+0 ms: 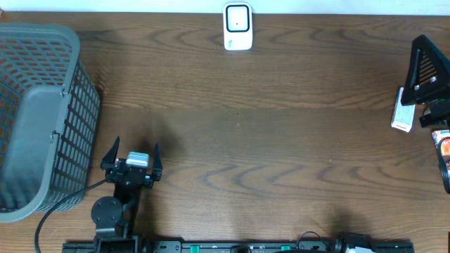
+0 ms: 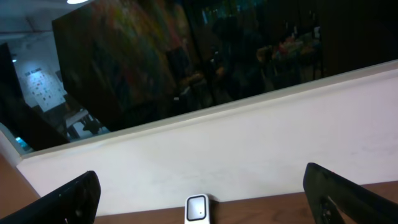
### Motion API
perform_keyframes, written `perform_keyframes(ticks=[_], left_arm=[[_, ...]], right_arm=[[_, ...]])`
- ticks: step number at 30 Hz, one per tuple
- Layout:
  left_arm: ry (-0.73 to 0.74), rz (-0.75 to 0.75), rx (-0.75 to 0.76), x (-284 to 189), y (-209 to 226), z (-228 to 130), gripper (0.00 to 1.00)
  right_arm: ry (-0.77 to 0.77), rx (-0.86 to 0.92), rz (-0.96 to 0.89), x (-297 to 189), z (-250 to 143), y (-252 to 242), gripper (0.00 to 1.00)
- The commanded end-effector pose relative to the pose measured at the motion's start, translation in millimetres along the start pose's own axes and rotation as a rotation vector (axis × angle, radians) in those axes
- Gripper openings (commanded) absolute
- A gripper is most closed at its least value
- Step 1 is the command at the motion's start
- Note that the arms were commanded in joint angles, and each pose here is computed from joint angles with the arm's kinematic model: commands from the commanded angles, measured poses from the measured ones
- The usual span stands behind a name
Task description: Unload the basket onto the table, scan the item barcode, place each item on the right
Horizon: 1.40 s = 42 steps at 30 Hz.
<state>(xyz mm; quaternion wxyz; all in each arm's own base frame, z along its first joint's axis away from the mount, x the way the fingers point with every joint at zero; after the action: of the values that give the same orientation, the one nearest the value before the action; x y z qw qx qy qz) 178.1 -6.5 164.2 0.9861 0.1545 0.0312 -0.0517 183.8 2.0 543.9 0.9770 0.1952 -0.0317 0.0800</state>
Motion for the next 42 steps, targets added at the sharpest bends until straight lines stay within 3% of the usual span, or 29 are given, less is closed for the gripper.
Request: perform_keyframes(ticks=[1, 10, 22, 31, 39, 42], left_arm=[[0.02, 0.004, -0.018, 1, -1, -6, 0.86], [0.12, -0.02, -0.03, 0, -6, -23, 0.86], [0.122, -0.022, -0.031, 1, -6, -23, 0.86], [0.122, -0.022, -0.031, 1, -6, -23, 0.86], [0.122, -0.022, -0.03, 1, -6, -23, 0.86], [0.122, -0.022, -0.031, 1, -6, -23, 0.86]], right_arm=[[0.001, 0.014, 0.003, 0, -2, 1, 0.99], [-0.014, 0.01, 0.01, -4, 1, 3, 0.99], [-0.111, -0.012, 0.058, -35, 16, 20, 0.99], [-0.263, -0.057, 0.108, -96, 28, 43, 0.99], [-0.489, -0.046, -0.138, -155, 22, 23, 0.99], [-0.515, -0.043, -0.149, -162, 17, 20, 0.99]])
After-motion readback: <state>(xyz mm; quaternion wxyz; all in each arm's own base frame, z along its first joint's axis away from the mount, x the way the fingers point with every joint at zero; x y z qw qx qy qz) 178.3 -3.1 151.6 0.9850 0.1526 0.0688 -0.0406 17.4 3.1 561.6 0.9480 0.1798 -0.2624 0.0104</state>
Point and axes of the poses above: each gripper's point midway between its finger pads, its own x axis out along the fingers, its own y axis along the line the jaws close on, z = x × y, the point moved 7 cm from there along -x, back along the fingers, and after that the axes turned 3 degrees about x, right-handed, at the moved point
